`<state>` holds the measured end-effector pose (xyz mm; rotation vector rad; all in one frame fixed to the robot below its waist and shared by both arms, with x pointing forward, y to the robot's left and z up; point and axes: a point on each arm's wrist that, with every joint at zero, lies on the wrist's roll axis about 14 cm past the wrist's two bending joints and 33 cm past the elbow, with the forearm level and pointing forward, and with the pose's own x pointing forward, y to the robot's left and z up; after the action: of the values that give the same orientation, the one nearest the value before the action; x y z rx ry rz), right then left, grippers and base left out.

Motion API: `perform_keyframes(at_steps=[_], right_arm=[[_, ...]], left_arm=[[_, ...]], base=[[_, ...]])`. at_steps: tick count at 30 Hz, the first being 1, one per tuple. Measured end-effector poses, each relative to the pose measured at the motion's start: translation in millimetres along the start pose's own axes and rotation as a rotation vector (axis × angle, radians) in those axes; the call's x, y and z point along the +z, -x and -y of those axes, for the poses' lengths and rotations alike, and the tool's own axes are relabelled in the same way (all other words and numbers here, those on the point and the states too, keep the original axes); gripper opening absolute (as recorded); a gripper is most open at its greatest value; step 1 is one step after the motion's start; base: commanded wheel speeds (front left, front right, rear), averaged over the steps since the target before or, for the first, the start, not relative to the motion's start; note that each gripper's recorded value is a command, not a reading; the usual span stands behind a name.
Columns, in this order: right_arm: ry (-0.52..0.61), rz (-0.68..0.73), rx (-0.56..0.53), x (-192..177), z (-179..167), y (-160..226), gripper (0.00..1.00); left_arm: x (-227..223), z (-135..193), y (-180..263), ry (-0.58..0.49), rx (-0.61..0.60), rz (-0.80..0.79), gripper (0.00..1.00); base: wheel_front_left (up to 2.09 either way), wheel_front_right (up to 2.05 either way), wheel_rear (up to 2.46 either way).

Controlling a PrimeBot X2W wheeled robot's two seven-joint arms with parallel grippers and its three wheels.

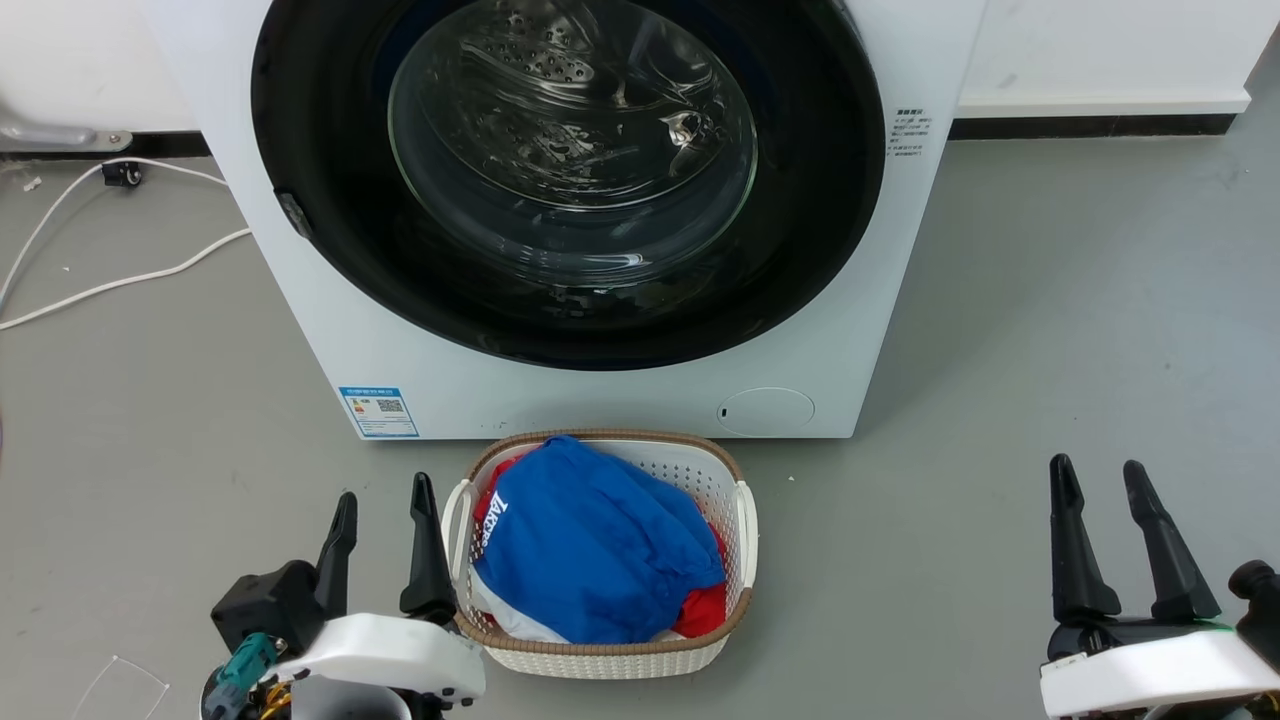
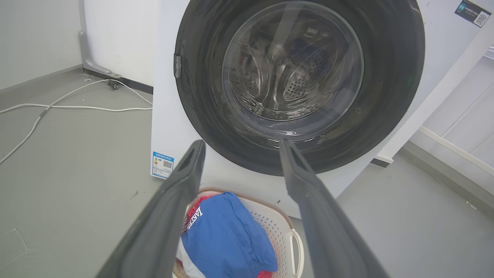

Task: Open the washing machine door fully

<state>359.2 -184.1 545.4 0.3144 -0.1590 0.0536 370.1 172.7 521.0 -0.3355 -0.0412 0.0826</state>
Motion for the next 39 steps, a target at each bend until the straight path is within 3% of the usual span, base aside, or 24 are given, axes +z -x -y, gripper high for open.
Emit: perform_keyframes(at_steps=[15, 39], right_arm=[[0.133, 0.020, 0.031, 3, -6, 2, 1.00], [0.244, 0.039, 0.060, 4, -11, 10, 1.00]], left_arm=[[4, 6, 4, -0.129, -0.020, 0.049, 1.00], [2, 10, 13, -0.244, -0.061, 0.086, 1.00]], base=[[0.00, 0.00, 0.00], [0.00, 0.00, 0.00]])
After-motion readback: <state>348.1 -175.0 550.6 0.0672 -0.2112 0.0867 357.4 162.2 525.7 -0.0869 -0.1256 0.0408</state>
